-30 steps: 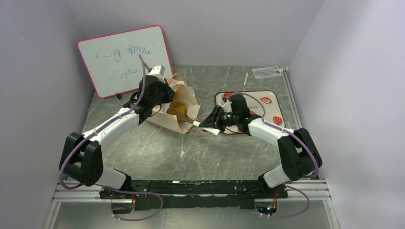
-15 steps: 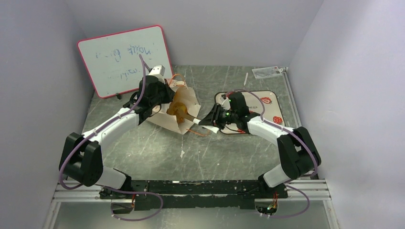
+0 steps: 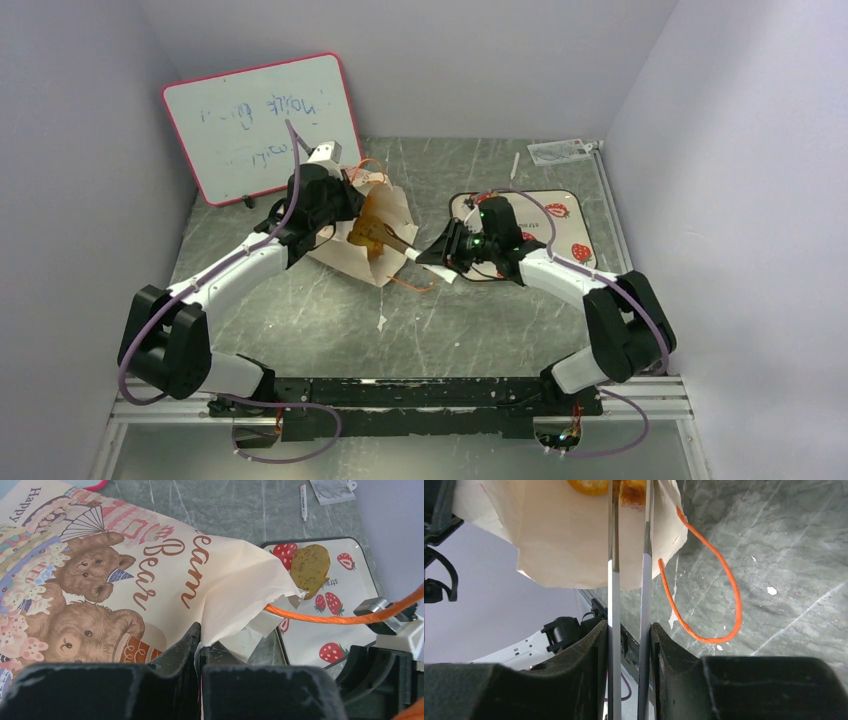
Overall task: Take the fake bread out of the paper bag
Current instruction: Take out the fake bread from the paper bag, then place the fake bread in the container.
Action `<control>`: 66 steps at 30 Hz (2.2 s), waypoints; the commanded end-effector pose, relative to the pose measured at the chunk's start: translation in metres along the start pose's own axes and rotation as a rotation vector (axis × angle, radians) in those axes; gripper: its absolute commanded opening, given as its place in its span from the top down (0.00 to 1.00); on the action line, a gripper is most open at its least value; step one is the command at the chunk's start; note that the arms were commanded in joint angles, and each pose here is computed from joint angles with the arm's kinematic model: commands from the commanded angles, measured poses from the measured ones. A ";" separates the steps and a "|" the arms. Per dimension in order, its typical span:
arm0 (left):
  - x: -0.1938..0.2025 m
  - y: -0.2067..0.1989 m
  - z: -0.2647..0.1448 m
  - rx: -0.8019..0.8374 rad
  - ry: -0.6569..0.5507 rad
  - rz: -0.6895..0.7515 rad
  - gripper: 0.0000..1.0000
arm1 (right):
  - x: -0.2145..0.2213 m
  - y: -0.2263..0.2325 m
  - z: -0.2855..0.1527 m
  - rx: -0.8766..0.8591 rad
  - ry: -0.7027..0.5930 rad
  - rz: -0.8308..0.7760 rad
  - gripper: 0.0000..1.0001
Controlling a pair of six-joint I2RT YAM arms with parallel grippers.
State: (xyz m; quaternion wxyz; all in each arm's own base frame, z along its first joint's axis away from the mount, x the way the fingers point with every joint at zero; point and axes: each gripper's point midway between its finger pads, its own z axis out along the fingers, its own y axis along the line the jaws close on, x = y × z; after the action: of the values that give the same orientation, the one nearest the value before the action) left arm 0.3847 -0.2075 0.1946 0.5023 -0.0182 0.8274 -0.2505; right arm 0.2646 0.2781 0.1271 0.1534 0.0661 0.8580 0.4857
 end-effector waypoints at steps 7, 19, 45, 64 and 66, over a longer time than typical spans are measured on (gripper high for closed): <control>-0.020 -0.017 -0.006 0.068 -0.053 -0.021 0.93 | 0.010 0.009 0.027 -0.079 0.043 -0.054 0.56; -0.019 -0.013 -0.010 0.048 -0.057 -0.029 0.93 | 0.009 0.006 0.022 -0.036 0.021 -0.067 1.00; -0.018 0.022 -0.008 -0.146 -0.072 -0.084 0.93 | 0.014 0.064 -0.097 0.040 -0.202 -0.123 1.00; -0.019 0.022 -0.016 -0.104 -0.073 -0.046 0.93 | -0.039 0.036 -0.132 0.327 -0.499 -0.114 1.00; -0.019 0.020 -0.017 -0.087 -0.075 -0.040 0.93 | -0.048 0.028 -0.128 0.358 -0.516 -0.115 1.00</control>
State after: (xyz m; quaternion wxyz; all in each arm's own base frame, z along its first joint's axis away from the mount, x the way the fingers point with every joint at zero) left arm 0.3862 -0.1793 0.1917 0.5084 -0.0785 0.8313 -0.2103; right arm 0.2418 0.1874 0.2239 0.3410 0.1486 0.8708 0.3216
